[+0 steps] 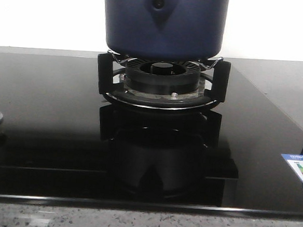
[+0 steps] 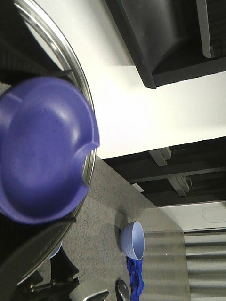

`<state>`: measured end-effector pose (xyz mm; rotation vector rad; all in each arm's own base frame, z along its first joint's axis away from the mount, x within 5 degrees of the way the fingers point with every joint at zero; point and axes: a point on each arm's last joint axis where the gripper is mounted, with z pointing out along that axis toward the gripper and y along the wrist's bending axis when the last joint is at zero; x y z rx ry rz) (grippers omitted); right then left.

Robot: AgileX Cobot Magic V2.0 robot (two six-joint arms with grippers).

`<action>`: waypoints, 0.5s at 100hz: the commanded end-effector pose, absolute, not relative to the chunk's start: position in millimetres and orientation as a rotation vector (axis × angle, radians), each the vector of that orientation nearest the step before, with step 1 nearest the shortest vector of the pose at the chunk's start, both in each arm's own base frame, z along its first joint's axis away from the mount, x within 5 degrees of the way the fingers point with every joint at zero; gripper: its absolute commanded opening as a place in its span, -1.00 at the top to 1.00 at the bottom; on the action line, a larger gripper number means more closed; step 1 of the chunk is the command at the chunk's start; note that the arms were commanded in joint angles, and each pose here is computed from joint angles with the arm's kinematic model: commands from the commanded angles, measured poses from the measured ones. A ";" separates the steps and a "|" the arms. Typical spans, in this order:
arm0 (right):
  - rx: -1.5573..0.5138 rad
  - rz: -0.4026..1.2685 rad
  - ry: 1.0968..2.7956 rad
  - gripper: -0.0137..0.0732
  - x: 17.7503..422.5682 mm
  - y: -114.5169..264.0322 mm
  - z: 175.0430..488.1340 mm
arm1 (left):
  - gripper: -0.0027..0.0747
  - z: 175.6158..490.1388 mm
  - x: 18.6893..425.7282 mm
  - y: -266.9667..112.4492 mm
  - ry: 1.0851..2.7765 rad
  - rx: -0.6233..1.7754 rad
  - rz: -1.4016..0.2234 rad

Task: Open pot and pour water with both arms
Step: 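Lift the cup with the right gripper and carry it over the pot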

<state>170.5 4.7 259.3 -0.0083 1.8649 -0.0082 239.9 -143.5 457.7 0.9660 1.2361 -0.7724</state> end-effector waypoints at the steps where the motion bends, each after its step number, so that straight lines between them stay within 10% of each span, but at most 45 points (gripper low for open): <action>1: 0.014 -0.068 1.758 -0.71 178.6 0.8 273.0 | 0.40 483.2 223.4 -139.3 1.142 0.913 -0.831; 50: 0.091 -0.115 1.752 -0.71 200.1 -4.4 259.5 | 0.40 483.2 223.4 -139.3 1.142 0.913 -0.831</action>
